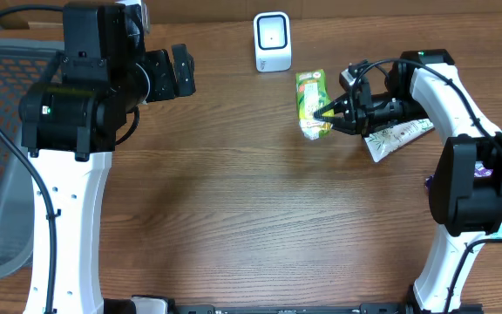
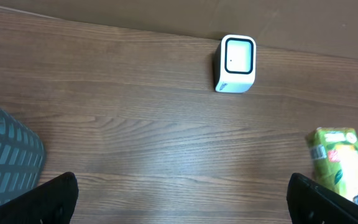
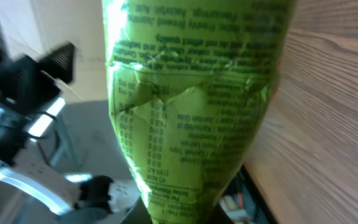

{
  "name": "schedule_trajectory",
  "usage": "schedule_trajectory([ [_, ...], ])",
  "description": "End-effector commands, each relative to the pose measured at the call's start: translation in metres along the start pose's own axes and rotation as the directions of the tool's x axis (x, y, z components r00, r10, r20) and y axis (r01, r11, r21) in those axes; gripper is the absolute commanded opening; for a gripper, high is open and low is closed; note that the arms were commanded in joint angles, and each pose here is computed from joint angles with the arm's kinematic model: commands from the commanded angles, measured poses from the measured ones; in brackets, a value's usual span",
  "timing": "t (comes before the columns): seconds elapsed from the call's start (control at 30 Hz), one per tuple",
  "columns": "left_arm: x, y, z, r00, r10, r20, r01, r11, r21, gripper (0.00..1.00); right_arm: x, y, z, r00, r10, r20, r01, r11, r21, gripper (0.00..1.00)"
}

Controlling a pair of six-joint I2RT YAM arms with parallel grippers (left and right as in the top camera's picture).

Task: Scan the item barcode
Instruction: 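Carry the green pouch up to the scanner, then hold the green pouch in front of the scanner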

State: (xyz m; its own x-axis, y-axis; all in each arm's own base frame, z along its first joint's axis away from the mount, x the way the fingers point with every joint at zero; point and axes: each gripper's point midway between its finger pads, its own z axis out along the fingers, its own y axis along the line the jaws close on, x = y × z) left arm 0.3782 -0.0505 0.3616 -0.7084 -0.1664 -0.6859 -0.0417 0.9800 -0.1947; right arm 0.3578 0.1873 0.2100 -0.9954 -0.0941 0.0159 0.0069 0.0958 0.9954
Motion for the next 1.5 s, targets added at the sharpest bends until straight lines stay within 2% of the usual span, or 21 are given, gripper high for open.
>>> schedule_trajectory([
  [0.0, -0.002, 0.0, 0.0, 1.0, 0.017, 0.007, -0.017, 1.0, -0.003, 1.0, -0.006, 0.044, -0.006, 0.997, -0.04, 0.068, 0.048, 0.993, -0.11, 0.03],
  [0.17, -0.002, 0.0, 0.0, 1.0, 0.017, 0.007, -0.017, 1.0, -0.003, 0.99, -0.007, 0.048, -0.006, 0.998, -0.015, 0.064, 0.022, 0.994, -0.112, 0.03],
  [0.23, -0.002, 0.0, 0.0, 1.0, 0.017, 0.007, -0.017, 1.0, -0.004, 1.0, -0.008, 0.053, -0.007, 0.997, -0.044, 0.067, 0.051, 0.993, -0.11, 0.04],
  [0.27, -0.002, 0.0, 0.0, 1.0, 0.017, 0.007, -0.017, 1.0, -0.003, 1.0, -0.012, 0.057, -0.007, 0.992, -0.114, 0.061, 0.119, 0.99, -0.081, 0.04],
  [0.37, -0.002, 0.0, 0.0, 1.0, 0.017, 0.007, -0.017, 1.0, -0.003, 1.0, -0.02, 0.045, -0.004, 0.992, -0.127, 0.015, 0.125, 0.989, 0.081, 0.04],
  [0.43, -0.002, 0.0, 0.0, 1.0, 0.017, 0.007, -0.017, 1.0, -0.004, 0.99, -0.039, 0.034, -0.003, 0.992, -0.123, 0.024, 0.11, 0.946, 0.305, 0.04],
  [0.5, -0.002, 0.0, 0.0, 1.0, 0.017, 0.007, -0.017, 1.0, -0.004, 1.0, -0.065, 0.034, -0.007, 0.978, -0.191, 0.082, 0.117, 0.833, 0.54, 0.04],
  [0.53, -0.002, 0.0, 0.0, 1.0, 0.017, 0.007, -0.017, 1.0, -0.004, 1.0, -0.072, 0.037, -0.01, 0.969, -0.225, 0.101, 0.12, 0.787, 0.605, 0.04],
  [0.63, -0.002, 0.0, 0.0, 1.0, 0.017, 0.007, -0.017, 1.0, -0.004, 1.0, -0.104, 0.049, -0.026, 0.894, -0.422, 0.15, 0.097, 0.509, 0.856, 0.04],
  [0.8, -0.002, 0.0, 0.0, 1.0, 0.017, 0.007, -0.017, 1.0, -0.004, 1.0, -0.131, 0.036, -0.018, 0.819, -0.568, 0.073, 0.046, 0.193, 0.98, 0.04],
  [0.9, -0.002, 0.0, 0.0, 1.0, 0.017, 0.007, -0.017, 1.0, -0.004, 0.99, -0.152, 0.03, -0.012, 0.774, -0.632, 0.048, 0.02, 0.1, 0.995, 0.04],
  [1.0, -0.002, 0.0, 0.0, 1.0, 0.017, 0.007, -0.017, 1.0, -0.004, 1.0, -0.18, 0.014, 0.001, 0.737, -0.675, 0.027, 0.033, 0.076, 0.997, 0.04],
  [1.17, -0.002, 0.0, 0.0, 1.0, 0.017, 0.007, -0.017, 1.0, -0.004, 1.0, -0.211, -0.026, 0.014, 0.726, -0.687, 0.005, 0.051, 0.062, 0.997, 0.03],
  [1.3, -0.002, 0.0, 0.0, 1.0, 0.017, 0.007, -0.017, 1.0, -0.004, 0.99, -0.217, -0.033, 0.02, 0.718, -0.696, -0.012, 0.066, 0.051, 0.996, 0.03],
  [1.47, -0.002, 0.0, 0.0, 1.0, 0.017, 0.007, -0.017, 1.0, -0.003, 1.0, -0.216, -0.031, 0.037, 0.716, -0.698, -0.011, 0.125, 0.113, 0.986, 0.04],
])
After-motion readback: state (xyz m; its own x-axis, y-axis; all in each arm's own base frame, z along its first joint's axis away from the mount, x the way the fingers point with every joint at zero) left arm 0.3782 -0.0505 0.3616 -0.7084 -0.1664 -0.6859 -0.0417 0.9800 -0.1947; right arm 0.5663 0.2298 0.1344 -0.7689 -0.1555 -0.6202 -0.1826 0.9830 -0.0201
